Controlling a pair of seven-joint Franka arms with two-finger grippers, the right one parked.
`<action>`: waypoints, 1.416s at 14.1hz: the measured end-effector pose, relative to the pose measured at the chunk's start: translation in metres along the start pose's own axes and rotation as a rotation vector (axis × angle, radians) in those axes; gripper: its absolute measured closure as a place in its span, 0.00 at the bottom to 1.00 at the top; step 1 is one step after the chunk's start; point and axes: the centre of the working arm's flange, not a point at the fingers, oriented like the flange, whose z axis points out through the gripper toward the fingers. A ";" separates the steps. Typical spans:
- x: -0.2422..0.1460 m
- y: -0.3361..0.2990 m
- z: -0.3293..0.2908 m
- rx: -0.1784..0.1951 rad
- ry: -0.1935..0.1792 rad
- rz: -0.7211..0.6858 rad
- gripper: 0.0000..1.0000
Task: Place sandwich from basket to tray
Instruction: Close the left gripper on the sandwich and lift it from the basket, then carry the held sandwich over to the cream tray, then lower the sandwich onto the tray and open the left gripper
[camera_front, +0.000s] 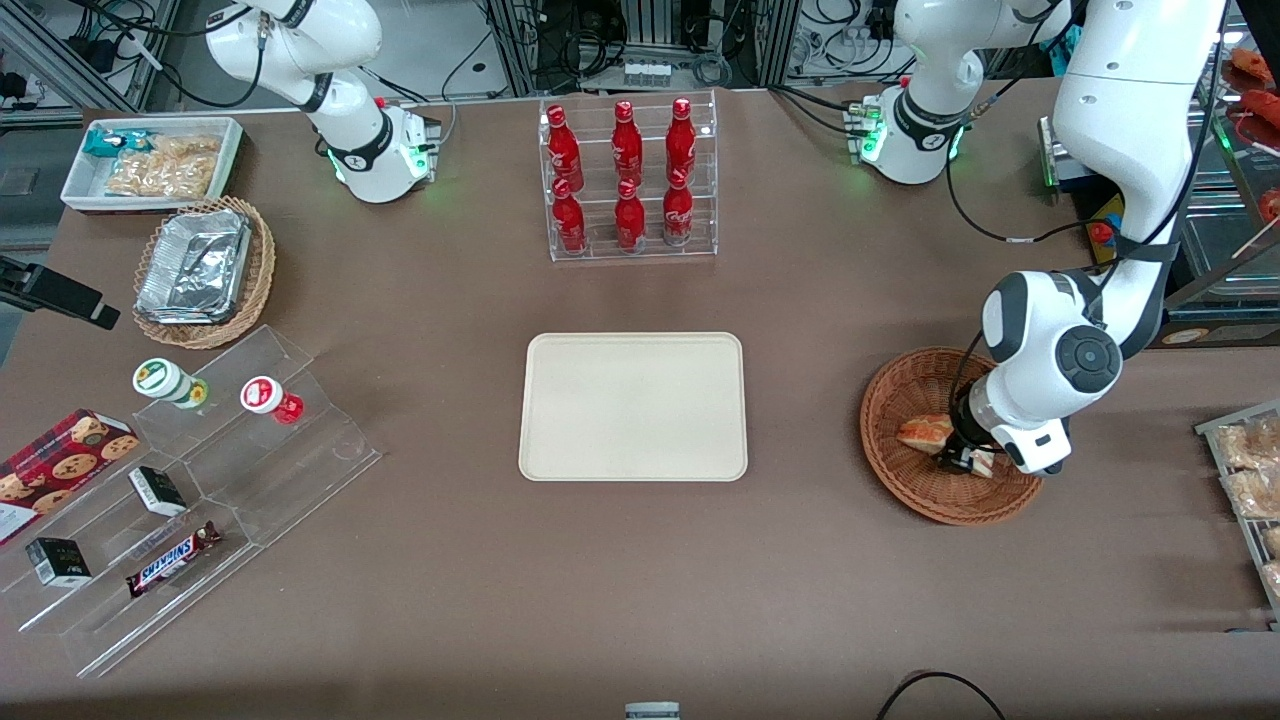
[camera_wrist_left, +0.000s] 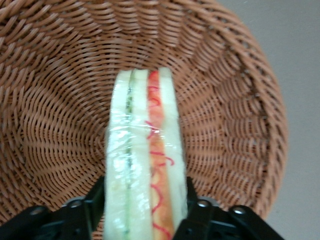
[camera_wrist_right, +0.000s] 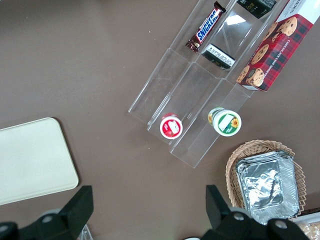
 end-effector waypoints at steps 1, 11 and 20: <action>-0.002 0.005 -0.007 -0.009 0.003 0.026 0.52; -0.289 0.053 -0.100 0.098 -0.022 0.689 0.83; -0.510 0.086 0.003 0.082 -0.035 1.011 0.84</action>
